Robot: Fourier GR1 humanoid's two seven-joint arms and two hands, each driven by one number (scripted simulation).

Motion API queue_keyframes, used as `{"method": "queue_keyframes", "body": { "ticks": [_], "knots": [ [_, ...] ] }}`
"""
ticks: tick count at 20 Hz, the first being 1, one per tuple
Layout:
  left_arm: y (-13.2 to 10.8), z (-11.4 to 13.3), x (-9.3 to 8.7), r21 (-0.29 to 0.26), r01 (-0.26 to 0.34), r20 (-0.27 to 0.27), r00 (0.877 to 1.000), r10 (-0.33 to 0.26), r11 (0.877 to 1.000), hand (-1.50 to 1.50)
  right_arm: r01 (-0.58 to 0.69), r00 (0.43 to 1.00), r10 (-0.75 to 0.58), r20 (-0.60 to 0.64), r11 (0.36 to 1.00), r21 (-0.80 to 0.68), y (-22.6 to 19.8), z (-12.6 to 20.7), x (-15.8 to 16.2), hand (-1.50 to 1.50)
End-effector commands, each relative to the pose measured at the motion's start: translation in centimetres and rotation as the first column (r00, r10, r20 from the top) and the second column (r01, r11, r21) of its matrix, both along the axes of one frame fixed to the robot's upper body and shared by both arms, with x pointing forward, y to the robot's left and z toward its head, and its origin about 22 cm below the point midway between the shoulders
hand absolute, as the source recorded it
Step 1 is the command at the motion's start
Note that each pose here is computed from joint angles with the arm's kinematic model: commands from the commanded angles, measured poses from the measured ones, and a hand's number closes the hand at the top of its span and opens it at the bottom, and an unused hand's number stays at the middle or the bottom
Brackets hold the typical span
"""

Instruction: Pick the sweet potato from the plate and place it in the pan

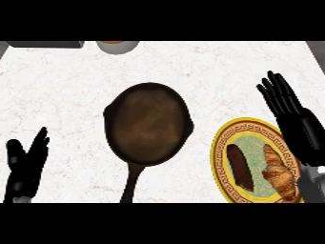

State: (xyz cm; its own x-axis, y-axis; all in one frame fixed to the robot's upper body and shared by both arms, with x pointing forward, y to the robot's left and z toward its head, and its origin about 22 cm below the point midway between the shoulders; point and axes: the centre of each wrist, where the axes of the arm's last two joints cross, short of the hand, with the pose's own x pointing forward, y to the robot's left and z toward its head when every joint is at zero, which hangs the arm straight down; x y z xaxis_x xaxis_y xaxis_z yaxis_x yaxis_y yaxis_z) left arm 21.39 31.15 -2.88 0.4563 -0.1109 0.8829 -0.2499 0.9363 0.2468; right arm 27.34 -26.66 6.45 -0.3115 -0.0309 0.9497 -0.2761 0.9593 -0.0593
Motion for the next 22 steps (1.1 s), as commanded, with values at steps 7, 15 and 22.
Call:
{"method": "queue_keyframes", "body": {
  "ticks": [7,15,22],
  "knots": [
    [-4.1,8.2,5.9,-0.069,0.232,0.39,0.901,-0.188,0.97,0.0,-0.174,0.983,0.183,-0.031,0.849,-0.499,-1.6,6.5,2.7,1.5],
    [-3.6,6.9,5.3,-0.094,0.212,0.386,0.909,-0.16,0.973,0.0,-0.044,0.981,0.16,0.109,0.732,-0.68,-11.8,7.2,-2.2,-1.5],
    [-2.8,9.2,6.0,-0.083,0.24,0.417,0.89,-0.185,0.967,0.0,-0.054,0.947,0.286,0.146,0.59,-0.805,-9.8,9.2,0.0,-1.5]
  ]
}}
